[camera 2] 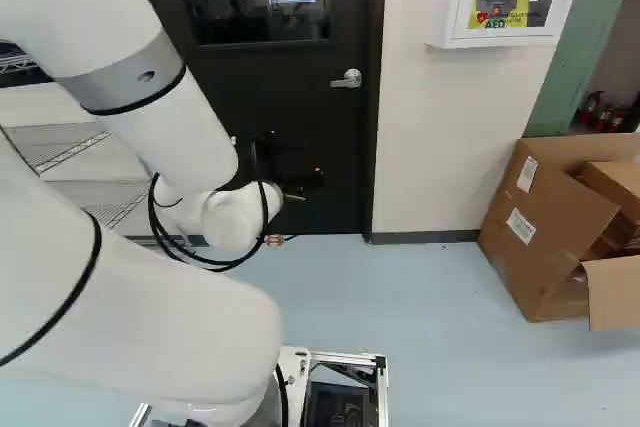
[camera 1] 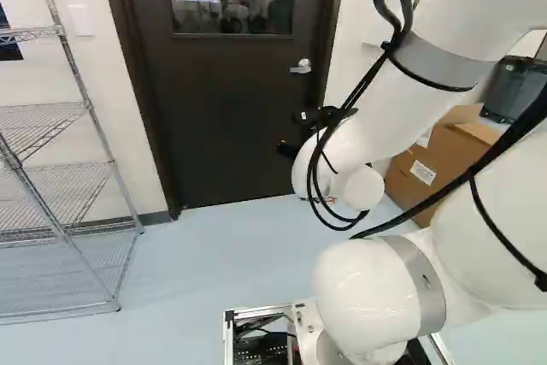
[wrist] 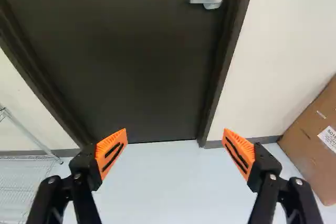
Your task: Open the door and move inside
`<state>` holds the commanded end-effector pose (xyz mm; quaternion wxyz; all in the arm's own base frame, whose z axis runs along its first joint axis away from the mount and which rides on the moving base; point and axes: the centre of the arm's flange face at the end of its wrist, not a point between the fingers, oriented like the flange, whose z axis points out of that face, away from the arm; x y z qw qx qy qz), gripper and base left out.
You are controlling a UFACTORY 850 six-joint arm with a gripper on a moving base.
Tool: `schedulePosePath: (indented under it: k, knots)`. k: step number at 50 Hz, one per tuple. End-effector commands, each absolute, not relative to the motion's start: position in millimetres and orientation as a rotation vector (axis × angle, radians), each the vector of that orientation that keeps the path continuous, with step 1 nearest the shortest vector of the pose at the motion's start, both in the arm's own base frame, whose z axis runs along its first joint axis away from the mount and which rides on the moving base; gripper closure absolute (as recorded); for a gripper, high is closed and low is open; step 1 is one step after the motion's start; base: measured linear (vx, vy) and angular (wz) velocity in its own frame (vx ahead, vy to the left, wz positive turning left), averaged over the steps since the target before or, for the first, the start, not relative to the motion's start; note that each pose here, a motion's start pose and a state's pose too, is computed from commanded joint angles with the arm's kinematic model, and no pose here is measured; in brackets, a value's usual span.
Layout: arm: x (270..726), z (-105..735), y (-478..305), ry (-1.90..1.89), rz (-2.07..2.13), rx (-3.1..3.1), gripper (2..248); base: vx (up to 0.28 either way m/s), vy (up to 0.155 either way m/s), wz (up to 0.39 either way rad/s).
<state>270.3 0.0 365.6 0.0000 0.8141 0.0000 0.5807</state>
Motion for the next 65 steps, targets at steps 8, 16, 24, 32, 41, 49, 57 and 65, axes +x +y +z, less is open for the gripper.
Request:
schedulePosePath:
  k: [8,16,24,32,41,49,57,65]
  knots:
    - [270.3,365.6,0.0,0.0,1.824,2.558,3,0.177,0.014,-0.163]
    - [270.3,365.6,0.0,0.0,1.824,2.558,3,0.174,0.013,-0.166]
    - [270.3,365.6,0.0,0.0,1.824,2.558,3,0.173,0.012,-0.159]
    - [270.3,365.6,0.0,0.0,1.824,2.558,3,0.175,0.013,-0.172]
    - [270.3,365.6,0.0,0.0,1.824,2.558,3,0.171,0.028,-0.108]
    - [270.3,365.6,0.0,0.0,1.824,2.558,3,0.163,0.045,-0.023]
    - [270.3,365.6,0.0,0.0,1.824,2.558,3,0.156,0.042,-0.02]
    - [270.3,365.6,0.0,0.0,1.824,2.558,3,0.148,0.045,-0.021]
